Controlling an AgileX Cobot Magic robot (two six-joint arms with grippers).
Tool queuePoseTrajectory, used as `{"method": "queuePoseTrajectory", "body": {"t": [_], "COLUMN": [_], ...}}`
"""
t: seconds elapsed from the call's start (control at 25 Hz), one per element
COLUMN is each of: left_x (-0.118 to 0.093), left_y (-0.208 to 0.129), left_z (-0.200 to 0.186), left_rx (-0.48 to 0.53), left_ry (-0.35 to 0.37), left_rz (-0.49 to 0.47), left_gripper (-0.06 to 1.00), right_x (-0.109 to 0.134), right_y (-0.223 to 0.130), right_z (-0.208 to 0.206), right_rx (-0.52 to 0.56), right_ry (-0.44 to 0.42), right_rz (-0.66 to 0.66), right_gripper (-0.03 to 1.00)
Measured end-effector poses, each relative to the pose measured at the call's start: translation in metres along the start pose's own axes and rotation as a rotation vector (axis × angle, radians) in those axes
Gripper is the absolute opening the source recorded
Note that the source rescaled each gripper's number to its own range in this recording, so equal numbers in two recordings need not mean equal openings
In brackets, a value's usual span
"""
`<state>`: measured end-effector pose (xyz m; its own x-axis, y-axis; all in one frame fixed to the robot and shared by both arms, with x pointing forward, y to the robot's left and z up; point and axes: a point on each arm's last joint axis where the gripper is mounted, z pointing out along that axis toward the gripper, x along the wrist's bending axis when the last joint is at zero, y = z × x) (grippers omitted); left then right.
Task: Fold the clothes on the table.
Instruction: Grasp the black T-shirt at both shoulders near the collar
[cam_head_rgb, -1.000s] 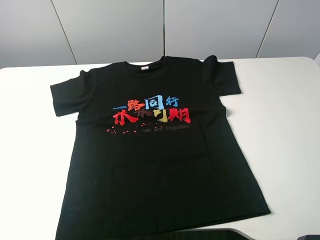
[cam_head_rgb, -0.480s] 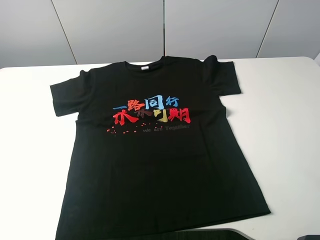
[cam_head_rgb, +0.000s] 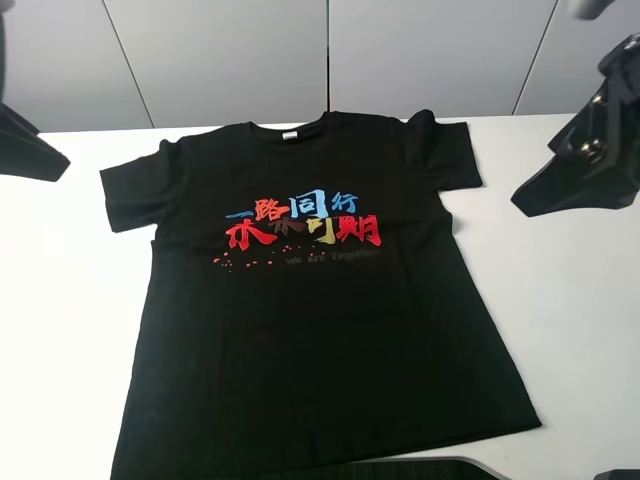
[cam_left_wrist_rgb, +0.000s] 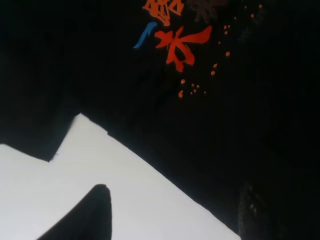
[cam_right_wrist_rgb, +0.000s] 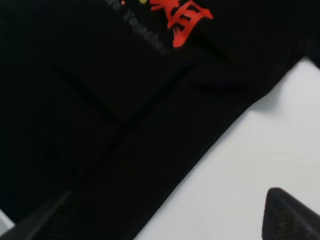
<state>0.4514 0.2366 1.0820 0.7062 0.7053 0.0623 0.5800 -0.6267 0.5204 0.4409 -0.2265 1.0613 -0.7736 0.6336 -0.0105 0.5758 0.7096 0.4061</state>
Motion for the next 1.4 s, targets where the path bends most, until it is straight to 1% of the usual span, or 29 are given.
{"method": "queuePoseTrajectory", "body": {"t": [0.12,0.36,0.44,0.52,0.64,0.8,0.88,1.04,1.2,1.28,1.4], "left_x": [0.003,0.002,0.000,-0.002,0.002,0.009,0.011,0.012,0.013,0.014,0.017], "left_y": [0.009,0.018,0.022,0.026,0.032,0.033,0.033,0.024,0.017,0.016,0.020], "left_z": [0.023,0.078,0.094,0.110,0.128,0.150,0.161,0.186,0.206,0.211,0.218], "left_rx": [0.056,0.227,0.264,0.289,0.299,0.329,0.347,0.401,0.427,0.430,0.428], "left_ry": [-0.020,-0.037,-0.043,-0.055,-0.045,-0.037,-0.043,-0.076,-0.089,-0.087,-0.079], "left_rz": [0.071,0.247,0.297,0.327,0.352,0.381,0.386,0.406,0.420,0.425,0.436], "left_gripper": [0.71,0.71,0.71,0.71,0.71,0.71,0.71,0.71,0.71,0.71,0.71], "right_x": [-0.007,-0.028,-0.036,-0.044,-0.054,-0.068,-0.074,-0.081,-0.077,-0.072,-0.066], "right_y": [0.011,0.032,0.039,0.044,0.050,0.049,0.047,0.044,0.045,0.049,0.054], "right_z": [0.017,0.045,0.055,0.064,0.076,0.094,0.105,0.130,0.159,0.174,0.191], "right_rx": [0.032,0.085,0.109,0.132,0.172,0.258,0.302,0.338,0.400,0.418,0.423], "right_ry": [0.019,0.036,0.035,0.036,0.032,0.010,0.000,0.008,0.007,-0.011,-0.046], "right_rz": [-0.023,-0.076,-0.100,-0.143,-0.214,-0.333,-0.395,-0.450,-0.578,-0.641,-0.701], "right_gripper": [0.81,0.81,0.80,0.80,0.80,0.80,0.80,0.80,0.80,0.80,0.80]}}
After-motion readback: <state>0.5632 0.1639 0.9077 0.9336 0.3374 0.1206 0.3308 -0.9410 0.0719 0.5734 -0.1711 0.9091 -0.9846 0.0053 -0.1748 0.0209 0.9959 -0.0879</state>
